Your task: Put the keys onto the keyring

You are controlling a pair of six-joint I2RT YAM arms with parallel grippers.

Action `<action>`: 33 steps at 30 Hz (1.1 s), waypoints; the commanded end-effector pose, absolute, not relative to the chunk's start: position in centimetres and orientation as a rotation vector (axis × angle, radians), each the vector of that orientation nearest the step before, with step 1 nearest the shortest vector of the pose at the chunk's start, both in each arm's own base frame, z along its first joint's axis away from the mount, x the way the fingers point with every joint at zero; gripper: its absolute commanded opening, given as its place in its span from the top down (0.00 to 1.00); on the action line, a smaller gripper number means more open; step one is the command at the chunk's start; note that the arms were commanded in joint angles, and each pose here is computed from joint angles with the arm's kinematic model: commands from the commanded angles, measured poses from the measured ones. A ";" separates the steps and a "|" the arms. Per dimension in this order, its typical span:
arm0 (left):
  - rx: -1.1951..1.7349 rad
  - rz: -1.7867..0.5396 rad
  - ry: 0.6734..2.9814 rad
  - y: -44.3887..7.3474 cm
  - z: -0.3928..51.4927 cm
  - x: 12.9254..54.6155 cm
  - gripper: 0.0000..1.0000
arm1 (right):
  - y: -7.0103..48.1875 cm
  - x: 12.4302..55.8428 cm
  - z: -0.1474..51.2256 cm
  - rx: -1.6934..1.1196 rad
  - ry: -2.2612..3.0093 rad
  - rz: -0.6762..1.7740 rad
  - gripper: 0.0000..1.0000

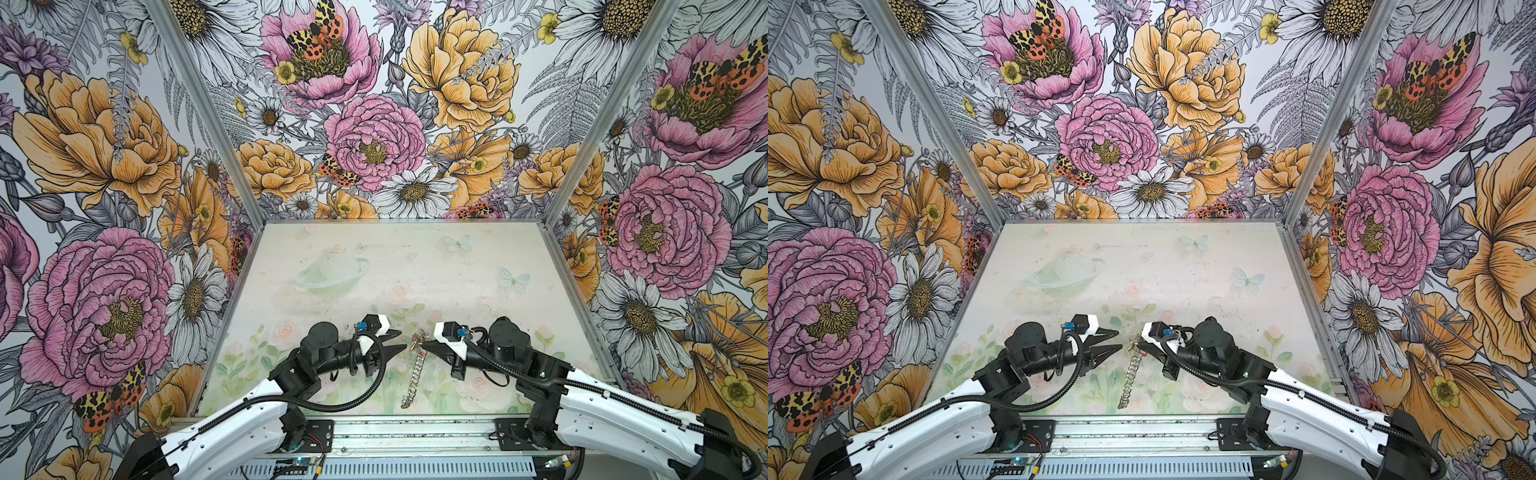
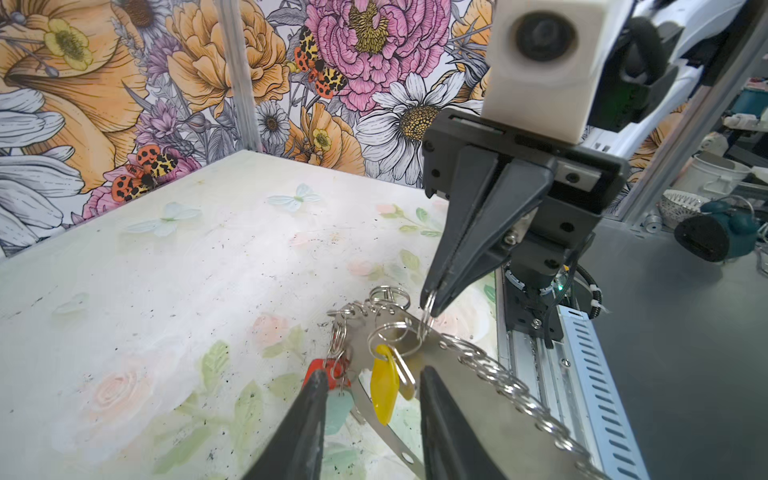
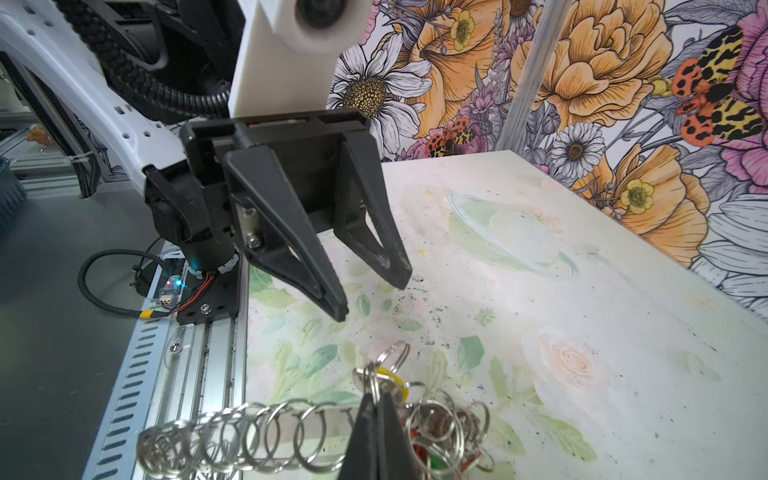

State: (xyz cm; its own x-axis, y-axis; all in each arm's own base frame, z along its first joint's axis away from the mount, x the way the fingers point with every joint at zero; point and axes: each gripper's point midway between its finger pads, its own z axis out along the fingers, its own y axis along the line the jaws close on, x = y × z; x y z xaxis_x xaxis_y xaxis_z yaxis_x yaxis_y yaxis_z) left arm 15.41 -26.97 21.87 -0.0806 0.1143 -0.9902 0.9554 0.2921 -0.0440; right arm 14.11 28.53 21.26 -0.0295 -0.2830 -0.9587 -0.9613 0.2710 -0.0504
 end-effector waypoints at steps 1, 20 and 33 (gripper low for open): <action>1.160 -1.049 1.361 -27.7 22.5 13.5 0.60 | 29.2 13.5 23.9 -1.221 1.409 0.880 1.00; 1.301 -1.157 1.365 -28.6 21.6 13.9 0.69 | 29.5 13.2 24.1 -1.249 1.395 0.900 1.00; 1.312 -1.167 1.414 -29.0 20.2 14.2 0.85 | 29.2 14.3 24.4 -1.197 1.411 0.845 1.00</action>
